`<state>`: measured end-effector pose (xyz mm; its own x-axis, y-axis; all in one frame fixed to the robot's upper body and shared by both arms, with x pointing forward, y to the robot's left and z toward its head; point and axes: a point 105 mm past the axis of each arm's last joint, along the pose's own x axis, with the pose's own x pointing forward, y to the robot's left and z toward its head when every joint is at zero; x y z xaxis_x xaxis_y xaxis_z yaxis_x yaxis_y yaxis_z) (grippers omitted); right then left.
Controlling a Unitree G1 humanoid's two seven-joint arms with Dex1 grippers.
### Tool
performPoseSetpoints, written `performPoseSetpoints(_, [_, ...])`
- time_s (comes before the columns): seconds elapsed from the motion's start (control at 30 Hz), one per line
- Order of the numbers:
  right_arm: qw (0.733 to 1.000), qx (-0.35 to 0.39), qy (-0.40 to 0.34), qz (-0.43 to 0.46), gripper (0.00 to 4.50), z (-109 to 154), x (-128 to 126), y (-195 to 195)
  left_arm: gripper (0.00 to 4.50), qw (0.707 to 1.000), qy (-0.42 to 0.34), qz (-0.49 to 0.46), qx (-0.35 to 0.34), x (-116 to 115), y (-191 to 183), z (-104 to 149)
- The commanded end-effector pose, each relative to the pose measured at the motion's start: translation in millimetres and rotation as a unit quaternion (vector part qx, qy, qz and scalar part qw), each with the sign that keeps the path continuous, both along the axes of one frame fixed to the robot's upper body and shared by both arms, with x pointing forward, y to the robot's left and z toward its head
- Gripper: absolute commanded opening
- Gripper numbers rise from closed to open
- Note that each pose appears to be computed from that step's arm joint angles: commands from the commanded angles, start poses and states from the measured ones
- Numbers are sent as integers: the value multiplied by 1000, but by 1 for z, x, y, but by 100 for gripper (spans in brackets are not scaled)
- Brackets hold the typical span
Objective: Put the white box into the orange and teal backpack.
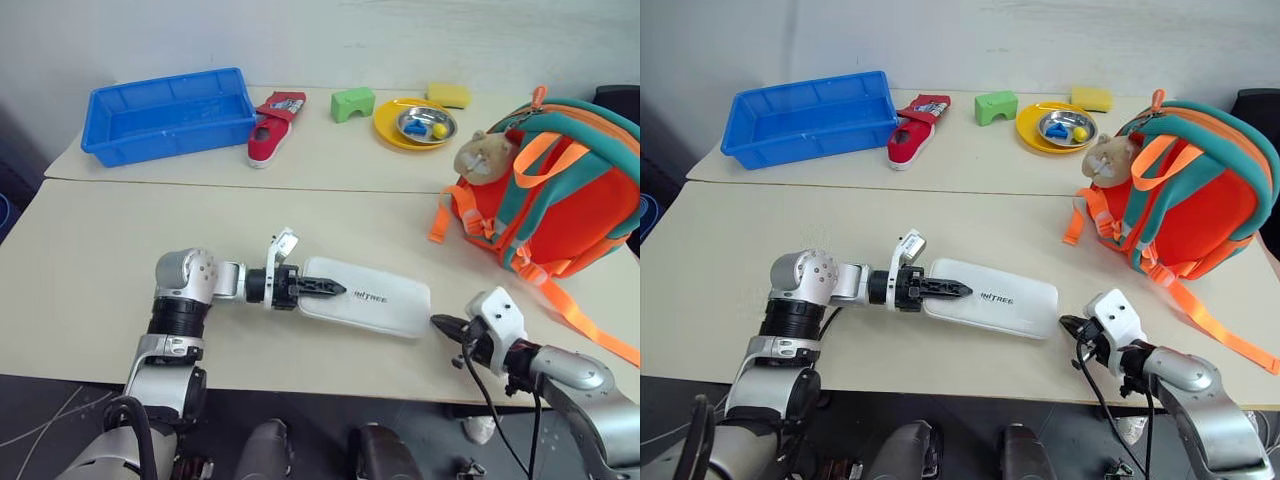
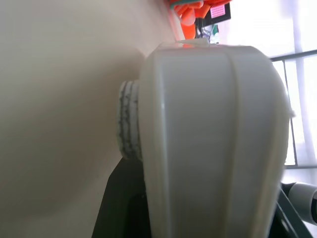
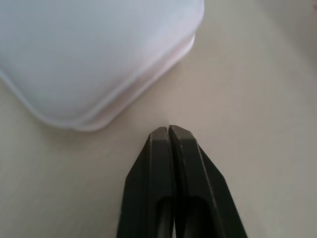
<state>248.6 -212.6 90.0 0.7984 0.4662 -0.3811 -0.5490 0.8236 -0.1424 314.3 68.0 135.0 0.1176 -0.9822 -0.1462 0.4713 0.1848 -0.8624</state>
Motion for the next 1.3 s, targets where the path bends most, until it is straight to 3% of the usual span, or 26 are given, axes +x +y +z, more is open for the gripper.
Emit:
performPoseSetpoints(0.03, [997, 24, -49, -60, 124, 33, -6, -25, 117, 996, -61, 24, -67, 4, 23, 41])
performPoseSetpoints(0.17, [981, 85, -91, -148, 264, 69, -6, -62, 117, 990, -95, 75, -70, 12, 53, 58])
performPoseSetpoints(0.33, [961, 168, -130, -177, 439, 104, 22, -73, 117, 980, -149, 106, -77, 16, 74, 83])
performPoseSetpoints(0.53, [955, 201, -148, -159, 447, 125, 76, -51, 117, 971, -181, 148, -54, 29, 84, 92])
performPoseSetpoints(0.67, [938, 276, -162, -131, 447, 150, 110, -29, 117, 967, -194, 161, -45, 32, 88, 94])
performPoseSetpoints(0.87, [947, 262, -165, -87, 248, 152, 118, -10, 117, 956, -224, 181, -56, 32, 98, 106])
performPoseSetpoints(1.1, [948, 267, -171, -23, 8, 162, 105, 6, 117, 945, -249, 200, -68, 35, 107, 118])
performPoseSetpoints(1.23, [950, 262, -153, 74, 1, 169, 81, 33, 117, 939, -265, 207, -72, 41, 107, 127])
performPoseSetpoints(1.3, [946, 251, -127, 162, 1, 173, 52, 54, 117, 934, -284, 203, -76, 44, 107, 136])
